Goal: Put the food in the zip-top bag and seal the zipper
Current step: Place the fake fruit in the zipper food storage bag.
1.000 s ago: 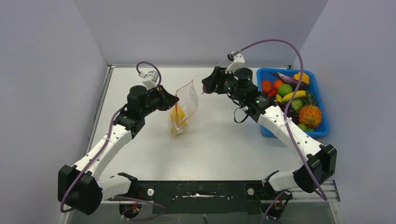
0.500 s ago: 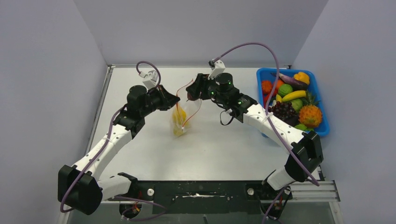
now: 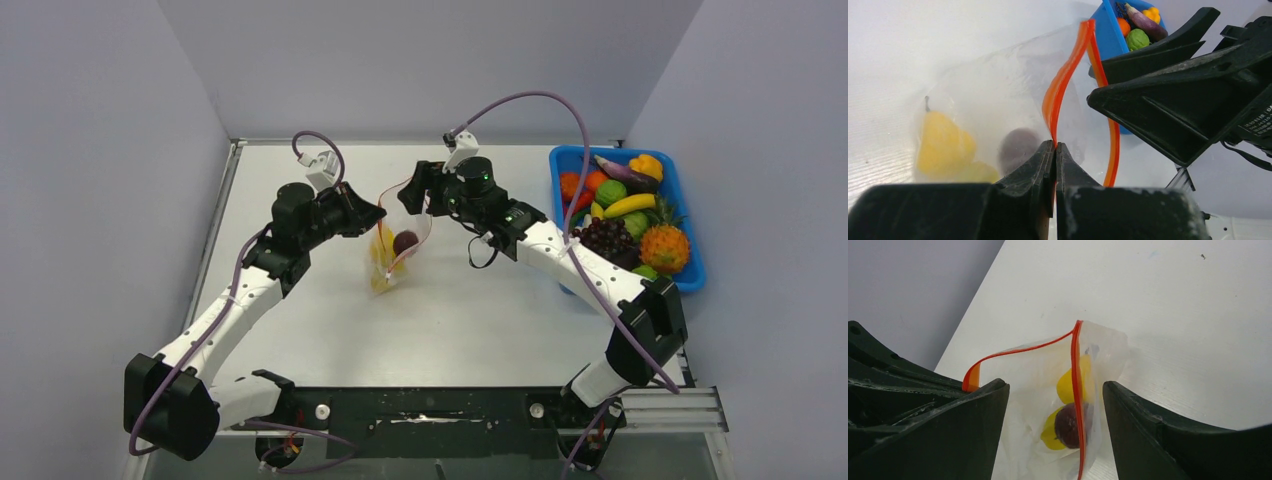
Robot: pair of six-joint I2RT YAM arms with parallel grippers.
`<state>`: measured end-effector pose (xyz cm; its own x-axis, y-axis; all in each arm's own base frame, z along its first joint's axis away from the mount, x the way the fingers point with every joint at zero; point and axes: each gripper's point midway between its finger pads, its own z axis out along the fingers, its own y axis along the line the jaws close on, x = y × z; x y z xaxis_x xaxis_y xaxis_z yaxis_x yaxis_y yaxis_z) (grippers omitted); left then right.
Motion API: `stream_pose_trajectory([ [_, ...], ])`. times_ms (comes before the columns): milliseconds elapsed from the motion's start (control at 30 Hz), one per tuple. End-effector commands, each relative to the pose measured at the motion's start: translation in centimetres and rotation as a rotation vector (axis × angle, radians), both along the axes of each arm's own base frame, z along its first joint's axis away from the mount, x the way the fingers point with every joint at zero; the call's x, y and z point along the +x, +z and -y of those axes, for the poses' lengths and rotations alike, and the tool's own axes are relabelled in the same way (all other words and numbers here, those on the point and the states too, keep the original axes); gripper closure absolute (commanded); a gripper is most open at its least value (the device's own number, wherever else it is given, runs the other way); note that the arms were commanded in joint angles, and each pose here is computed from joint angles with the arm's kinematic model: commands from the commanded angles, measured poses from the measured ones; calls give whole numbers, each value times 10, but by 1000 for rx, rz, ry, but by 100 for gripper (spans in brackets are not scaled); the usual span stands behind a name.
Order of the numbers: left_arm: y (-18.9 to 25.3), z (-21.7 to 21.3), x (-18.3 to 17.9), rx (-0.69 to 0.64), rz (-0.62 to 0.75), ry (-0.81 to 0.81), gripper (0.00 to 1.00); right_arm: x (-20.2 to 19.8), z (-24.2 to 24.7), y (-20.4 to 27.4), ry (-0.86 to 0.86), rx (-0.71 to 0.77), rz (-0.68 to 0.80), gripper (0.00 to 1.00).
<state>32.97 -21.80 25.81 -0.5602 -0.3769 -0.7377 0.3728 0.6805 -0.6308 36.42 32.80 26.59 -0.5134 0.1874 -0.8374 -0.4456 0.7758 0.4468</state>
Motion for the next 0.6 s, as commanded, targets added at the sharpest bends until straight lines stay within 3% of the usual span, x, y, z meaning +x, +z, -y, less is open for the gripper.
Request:
stream_pose_trajectory([
  [0, 46, 3, 5, -56, 131, -12, 100, 1, -7, 21, 33, -19, 57, 28],
  [300, 36, -9, 10, 35, 140, 37, 100, -4, 11, 38, 30, -68, 100, 26],
  [567, 29, -30, 13, 165, 176, 101, 100, -3, 90, 39, -143, -148, 29, 27],
])
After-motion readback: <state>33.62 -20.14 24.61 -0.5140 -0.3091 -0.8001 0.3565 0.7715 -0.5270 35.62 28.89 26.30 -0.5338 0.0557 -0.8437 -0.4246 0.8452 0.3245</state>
